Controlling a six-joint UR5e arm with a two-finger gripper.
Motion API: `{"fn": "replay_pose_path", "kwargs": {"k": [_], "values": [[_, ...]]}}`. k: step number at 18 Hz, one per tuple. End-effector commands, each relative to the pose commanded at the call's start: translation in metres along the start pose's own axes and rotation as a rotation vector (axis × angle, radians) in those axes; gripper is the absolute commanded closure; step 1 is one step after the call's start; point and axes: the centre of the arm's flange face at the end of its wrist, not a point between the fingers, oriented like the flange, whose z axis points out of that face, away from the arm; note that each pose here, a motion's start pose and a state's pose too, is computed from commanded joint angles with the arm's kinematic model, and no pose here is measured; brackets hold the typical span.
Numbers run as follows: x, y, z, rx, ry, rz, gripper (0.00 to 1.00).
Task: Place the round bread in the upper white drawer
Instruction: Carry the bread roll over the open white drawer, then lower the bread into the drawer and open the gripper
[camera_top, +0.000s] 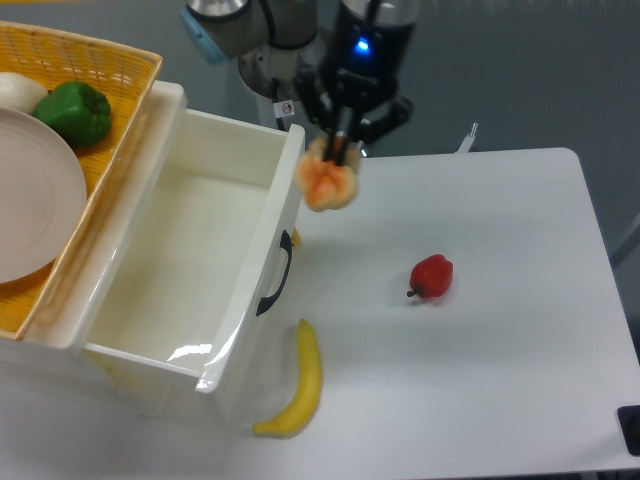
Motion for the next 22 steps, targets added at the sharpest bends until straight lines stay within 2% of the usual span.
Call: {"fn": "replay_pose_path", "kwargs": {"k": [8,10,11,12,13,14,15,22], "values": [[0.025,-0.012,0.07,0.019,0.007,0.109,1.0],[0.035,-0.018,0.083,0.002,0.029,0.129,0.85],[0.038,-0.02,0.09,-0.007,0.037,0.136,0.75],[0.042,-0.021,0.095,-0.013,0.045,0.143,0.61],[0.042,-0.022,0.099,-0.018,0.051,0.143,0.35],[0.044,-0.023,0.102,-0.025,0.049,0.15,0.05],[0.049,-0.024,0.105,-0.038,0.045,0.162,0.0],[0.06,-0.025,0.107,-0.065,0.028,0.176,0.0]]}}
